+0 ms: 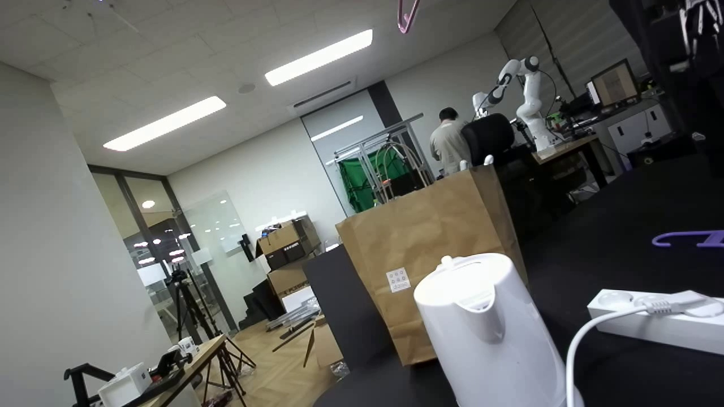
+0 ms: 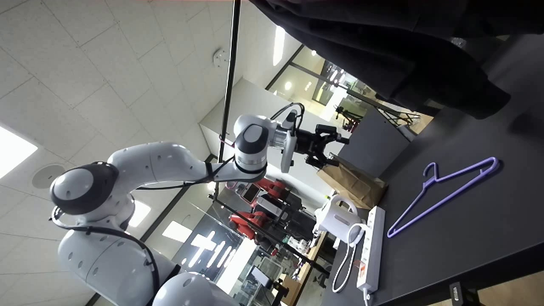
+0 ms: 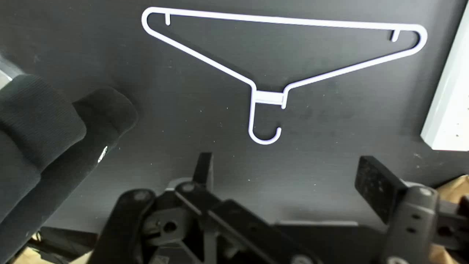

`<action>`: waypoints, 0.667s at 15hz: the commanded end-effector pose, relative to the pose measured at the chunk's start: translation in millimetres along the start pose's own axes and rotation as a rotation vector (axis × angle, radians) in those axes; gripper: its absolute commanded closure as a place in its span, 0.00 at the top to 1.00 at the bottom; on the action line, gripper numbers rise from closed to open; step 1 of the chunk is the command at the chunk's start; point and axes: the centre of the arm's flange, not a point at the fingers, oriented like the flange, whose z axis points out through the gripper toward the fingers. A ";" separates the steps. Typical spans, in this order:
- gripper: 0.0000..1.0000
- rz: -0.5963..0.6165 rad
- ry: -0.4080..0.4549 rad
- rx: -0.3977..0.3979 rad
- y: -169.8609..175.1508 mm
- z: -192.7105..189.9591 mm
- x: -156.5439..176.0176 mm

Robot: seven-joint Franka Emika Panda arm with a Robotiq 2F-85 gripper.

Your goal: Pick the purple hanger on the table and hang it on the stand

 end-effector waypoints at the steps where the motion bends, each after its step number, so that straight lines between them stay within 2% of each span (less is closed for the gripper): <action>1: 1.00 0.186 -0.062 -0.006 -2.0 54.5 42.8; 3: 1.00 0.264 -0.134 0.000 -7.1 86.8 39.6; 5: 1.00 0.204 -0.268 0.066 -15.7 111.0 28.1; 6: 1.00 0.199 -0.191 0.031 -11.6 99.5 15.6; 8: 1.00 0.194 -0.251 0.060 -21.7 117.6 12.5; 10: 1.00 0.195 -0.260 0.066 -23.9 119.3 14.5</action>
